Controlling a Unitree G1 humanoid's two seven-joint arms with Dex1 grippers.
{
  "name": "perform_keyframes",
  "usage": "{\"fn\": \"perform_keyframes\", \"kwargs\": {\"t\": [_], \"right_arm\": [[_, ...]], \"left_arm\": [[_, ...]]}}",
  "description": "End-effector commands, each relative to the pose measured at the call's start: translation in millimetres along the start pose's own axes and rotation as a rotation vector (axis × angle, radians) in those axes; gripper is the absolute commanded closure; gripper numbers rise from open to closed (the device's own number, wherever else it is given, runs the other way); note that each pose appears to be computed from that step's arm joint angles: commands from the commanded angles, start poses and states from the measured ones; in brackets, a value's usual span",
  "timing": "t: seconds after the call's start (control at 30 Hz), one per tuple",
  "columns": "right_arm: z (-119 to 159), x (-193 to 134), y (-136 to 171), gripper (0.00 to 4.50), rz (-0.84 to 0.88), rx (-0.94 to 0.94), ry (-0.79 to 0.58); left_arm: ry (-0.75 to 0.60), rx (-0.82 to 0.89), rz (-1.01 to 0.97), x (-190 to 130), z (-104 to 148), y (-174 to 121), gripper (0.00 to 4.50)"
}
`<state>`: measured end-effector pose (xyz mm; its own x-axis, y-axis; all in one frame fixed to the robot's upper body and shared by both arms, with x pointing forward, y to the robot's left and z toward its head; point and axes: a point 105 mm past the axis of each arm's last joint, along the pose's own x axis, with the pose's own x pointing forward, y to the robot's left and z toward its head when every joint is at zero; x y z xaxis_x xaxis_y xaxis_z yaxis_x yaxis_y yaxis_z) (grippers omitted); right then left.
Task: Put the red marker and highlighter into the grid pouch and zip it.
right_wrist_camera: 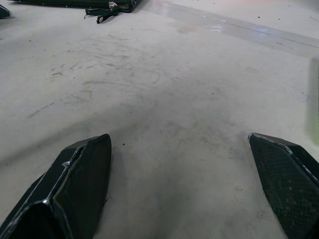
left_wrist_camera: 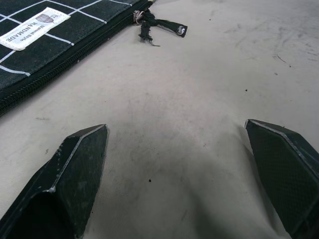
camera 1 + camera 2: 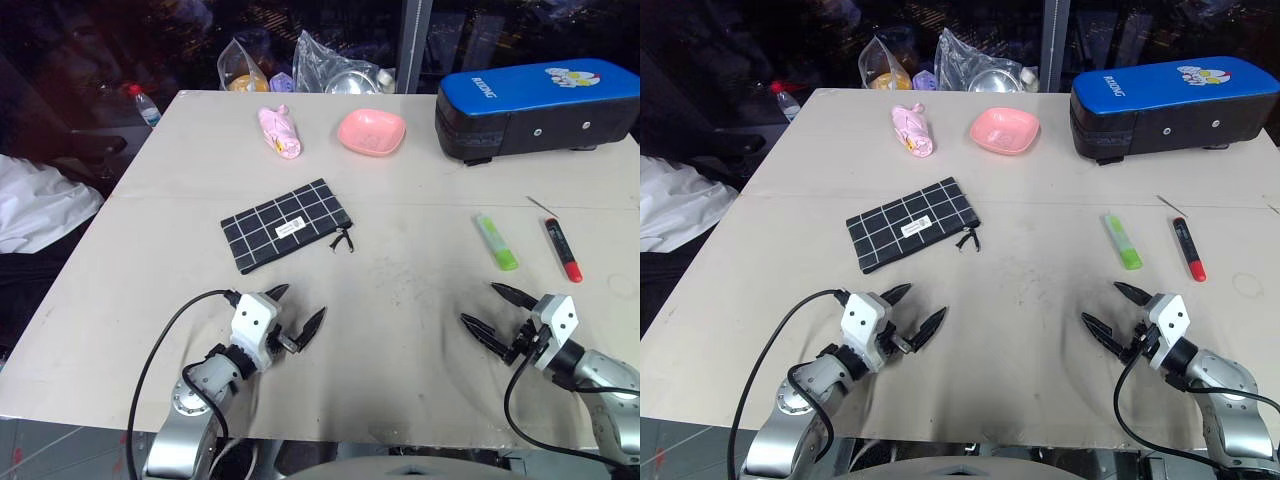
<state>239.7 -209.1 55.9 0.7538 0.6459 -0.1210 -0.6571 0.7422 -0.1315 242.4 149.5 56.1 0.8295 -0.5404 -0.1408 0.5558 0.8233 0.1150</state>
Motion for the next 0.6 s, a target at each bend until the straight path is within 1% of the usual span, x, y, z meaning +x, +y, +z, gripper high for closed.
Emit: {"fn": "perform_keyframes", "kwargs": {"t": [0.03, 0.37, 0.53, 0.6], "right_arm": [[-5, -7, 1, 0.06, -0.005, 0.008, 0.028], [-4, -9, -3, 0.06, -0.002, 0.000, 0.033], [0, -4, -2, 0.06, 0.016, 0.000, 0.019], [8, 1, 2, 0.06, 0.041, 0.018, -0.011]], "left_arm": [[-0.012, -0.004, -0.017, 2, -3, -6, 0.00], [-0.031, -0.009, -0.018, -7, -7, -9, 0.00], [-0.040, 0.012, -0.012, -12, -5, -2, 0.00], [-0.055, 0.022, -0.012, -16, 1, 3, 0.00]]}}
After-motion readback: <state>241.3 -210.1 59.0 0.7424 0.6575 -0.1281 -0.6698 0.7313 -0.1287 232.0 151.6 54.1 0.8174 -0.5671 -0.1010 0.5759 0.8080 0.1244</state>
